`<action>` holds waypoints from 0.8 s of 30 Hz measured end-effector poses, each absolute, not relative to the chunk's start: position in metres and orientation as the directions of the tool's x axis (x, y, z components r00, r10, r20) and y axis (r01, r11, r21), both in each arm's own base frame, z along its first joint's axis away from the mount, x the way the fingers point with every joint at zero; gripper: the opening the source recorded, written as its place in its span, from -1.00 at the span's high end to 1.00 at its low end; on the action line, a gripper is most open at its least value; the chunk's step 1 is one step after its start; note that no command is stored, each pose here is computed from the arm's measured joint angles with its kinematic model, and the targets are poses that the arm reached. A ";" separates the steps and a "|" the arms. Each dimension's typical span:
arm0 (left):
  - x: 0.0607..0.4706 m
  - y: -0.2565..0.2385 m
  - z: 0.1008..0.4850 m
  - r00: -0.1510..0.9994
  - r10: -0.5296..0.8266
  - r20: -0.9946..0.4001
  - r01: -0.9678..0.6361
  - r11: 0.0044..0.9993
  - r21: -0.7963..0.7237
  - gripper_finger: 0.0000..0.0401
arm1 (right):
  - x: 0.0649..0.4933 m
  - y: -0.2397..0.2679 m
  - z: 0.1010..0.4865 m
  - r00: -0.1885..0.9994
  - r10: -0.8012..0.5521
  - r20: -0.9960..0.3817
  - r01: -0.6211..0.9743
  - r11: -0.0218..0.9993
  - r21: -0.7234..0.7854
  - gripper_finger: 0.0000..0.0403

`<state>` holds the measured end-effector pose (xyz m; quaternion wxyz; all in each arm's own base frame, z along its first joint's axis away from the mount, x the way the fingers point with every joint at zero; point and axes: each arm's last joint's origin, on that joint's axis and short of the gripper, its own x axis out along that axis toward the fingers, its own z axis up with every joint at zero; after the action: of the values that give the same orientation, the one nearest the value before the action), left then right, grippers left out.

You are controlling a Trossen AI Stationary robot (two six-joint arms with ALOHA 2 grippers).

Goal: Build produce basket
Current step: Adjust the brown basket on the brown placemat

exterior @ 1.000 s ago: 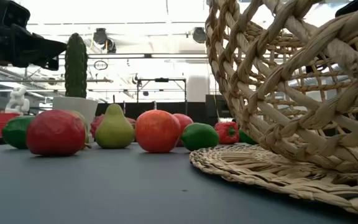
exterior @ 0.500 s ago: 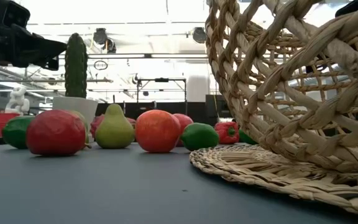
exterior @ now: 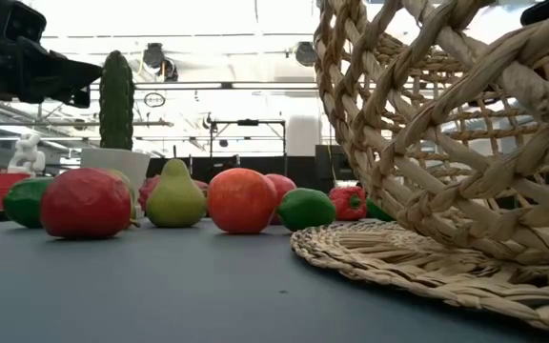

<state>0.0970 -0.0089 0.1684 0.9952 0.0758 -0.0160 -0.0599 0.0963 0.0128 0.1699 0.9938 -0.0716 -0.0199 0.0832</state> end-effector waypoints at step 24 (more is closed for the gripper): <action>0.097 -0.009 0.169 0.992 -0.121 0.023 0.116 0.981 0.153 0.95 | 0.096 0.013 0.172 0.985 0.166 0.048 -0.169 0.983 0.076 1.00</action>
<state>0.0970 -0.0088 0.1685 0.9952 0.0758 -0.0161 -0.0598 0.0962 0.0128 0.1719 0.9954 0.0401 -0.0206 0.0843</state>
